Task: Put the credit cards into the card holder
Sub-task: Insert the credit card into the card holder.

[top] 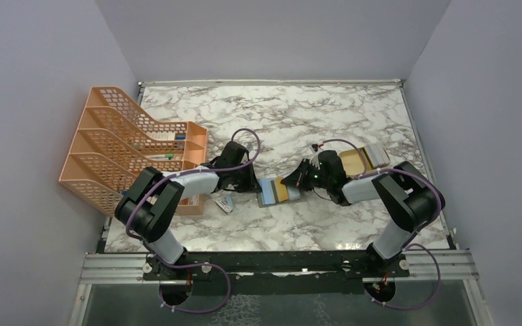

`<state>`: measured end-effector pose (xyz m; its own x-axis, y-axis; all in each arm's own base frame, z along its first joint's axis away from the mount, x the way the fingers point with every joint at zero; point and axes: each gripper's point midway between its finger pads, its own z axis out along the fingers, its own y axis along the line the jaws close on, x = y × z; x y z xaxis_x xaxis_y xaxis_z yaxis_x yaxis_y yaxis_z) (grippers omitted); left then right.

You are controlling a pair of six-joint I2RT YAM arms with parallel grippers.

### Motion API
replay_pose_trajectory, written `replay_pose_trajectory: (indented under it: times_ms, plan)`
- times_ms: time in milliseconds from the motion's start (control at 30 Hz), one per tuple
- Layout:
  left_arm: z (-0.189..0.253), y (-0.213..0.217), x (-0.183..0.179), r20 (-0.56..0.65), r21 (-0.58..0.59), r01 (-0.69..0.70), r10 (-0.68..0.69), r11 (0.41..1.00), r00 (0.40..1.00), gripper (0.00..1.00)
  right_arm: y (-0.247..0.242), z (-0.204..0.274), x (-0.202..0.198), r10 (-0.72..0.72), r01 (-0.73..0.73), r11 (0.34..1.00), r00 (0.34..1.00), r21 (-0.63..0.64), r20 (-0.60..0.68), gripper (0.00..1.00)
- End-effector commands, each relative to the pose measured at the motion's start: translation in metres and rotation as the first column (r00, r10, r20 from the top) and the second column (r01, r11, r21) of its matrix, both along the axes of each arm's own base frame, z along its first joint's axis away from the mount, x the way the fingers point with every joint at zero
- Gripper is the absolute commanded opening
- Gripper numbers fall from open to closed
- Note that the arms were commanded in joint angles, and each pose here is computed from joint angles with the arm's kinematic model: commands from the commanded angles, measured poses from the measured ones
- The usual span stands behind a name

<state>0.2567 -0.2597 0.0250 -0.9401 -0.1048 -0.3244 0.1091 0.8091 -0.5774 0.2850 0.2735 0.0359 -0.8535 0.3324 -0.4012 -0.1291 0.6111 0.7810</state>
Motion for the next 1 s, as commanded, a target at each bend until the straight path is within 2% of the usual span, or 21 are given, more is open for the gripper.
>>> replay_pose_trajectory:
  times_ms: [0,467,967]
  plan:
    - [-0.008,0.003,-0.018,-0.058,0.006,0.006,-0.005,1.000,0.998,0.00,-0.005,-0.006,0.002,-0.042,0.042,0.999,0.999,0.007,0.025,0.01]
    - [-0.008,-0.003,-0.024,-0.092,-0.054,-0.030,0.025,0.998,0.995,0.00,-0.010,-0.007,0.002,-0.074,0.073,0.997,0.996,0.017,0.041,0.01]
    - [-0.008,0.001,-0.018,-0.065,-0.028,-0.044,0.042,0.999,0.997,0.00,-0.014,-0.013,-0.013,-0.031,0.031,1.000,0.999,0.001,0.030,0.01]
